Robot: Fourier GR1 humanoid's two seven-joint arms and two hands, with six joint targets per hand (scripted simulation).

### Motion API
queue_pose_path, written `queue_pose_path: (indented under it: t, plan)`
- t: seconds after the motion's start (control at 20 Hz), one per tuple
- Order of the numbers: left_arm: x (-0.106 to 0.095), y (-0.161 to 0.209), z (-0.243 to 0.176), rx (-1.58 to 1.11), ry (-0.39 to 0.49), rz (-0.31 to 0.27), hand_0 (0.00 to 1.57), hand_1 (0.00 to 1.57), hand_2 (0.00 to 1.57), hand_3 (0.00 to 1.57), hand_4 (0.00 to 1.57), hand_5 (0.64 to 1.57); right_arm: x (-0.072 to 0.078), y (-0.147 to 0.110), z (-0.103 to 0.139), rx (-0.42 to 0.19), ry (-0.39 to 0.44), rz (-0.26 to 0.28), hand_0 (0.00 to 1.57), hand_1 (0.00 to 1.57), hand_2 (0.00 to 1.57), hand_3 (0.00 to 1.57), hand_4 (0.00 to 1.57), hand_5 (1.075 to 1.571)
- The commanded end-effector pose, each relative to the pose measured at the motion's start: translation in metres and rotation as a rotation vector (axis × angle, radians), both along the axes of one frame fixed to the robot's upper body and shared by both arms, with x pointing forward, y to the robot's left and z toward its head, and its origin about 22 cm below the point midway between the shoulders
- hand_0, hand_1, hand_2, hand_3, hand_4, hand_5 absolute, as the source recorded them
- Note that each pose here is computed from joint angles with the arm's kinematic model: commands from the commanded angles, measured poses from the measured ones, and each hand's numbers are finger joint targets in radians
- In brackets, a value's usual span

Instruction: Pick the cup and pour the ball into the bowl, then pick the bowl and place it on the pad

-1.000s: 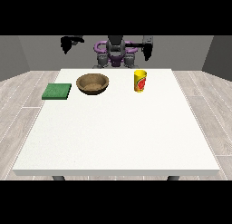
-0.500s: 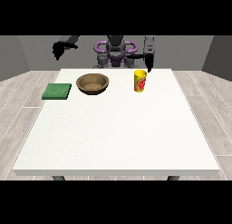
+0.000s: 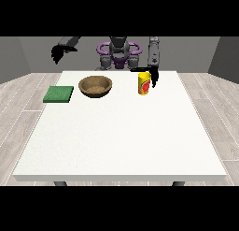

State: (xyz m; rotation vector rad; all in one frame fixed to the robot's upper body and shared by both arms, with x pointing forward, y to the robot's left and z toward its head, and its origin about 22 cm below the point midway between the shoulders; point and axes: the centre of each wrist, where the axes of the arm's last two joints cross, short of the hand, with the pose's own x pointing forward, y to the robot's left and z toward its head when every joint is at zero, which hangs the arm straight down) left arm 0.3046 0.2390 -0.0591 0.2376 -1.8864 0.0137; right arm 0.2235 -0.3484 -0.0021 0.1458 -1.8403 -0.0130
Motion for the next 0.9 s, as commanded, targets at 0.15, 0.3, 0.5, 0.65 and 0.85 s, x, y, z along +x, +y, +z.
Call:
queue_pose_path:
  t: [0.15,0.3,0.5,0.65,0.85]
  plan:
    - [-0.010,-0.008,-0.040,0.080,-0.008,0.083,1.00,1.00,1.20,1.00,0.76,1.539,0.004,-0.025,0.026,-0.001,-0.079,0.051,0.00,0.00,0.00,0.00,0.23,1.567]
    - [-0.006,-0.019,-0.041,0.178,-0.040,0.112,1.31,1.31,1.57,1.57,1.17,1.556,0.008,-0.043,0.033,0.005,-0.102,0.024,0.00,0.00,0.00,0.00,0.22,1.569]
    - [0.014,-0.013,-0.023,0.270,0.037,0.115,1.30,1.30,1.57,1.57,1.21,1.556,0.008,-0.059,0.030,0.018,-0.006,-0.006,0.00,0.00,0.00,0.00,0.34,1.569]
    - [0.020,-0.018,-0.017,0.393,0.030,0.144,1.30,1.30,1.57,1.57,1.23,1.555,0.003,-0.055,0.020,0.023,0.033,0.008,0.00,0.00,0.00,0.00,0.38,1.571]
    - [0.039,-0.028,0.002,0.610,0.072,0.154,1.32,1.32,1.57,1.57,1.23,1.552,0.016,-0.069,0.043,-0.016,0.125,-0.001,0.00,0.00,0.00,0.00,0.49,1.571]
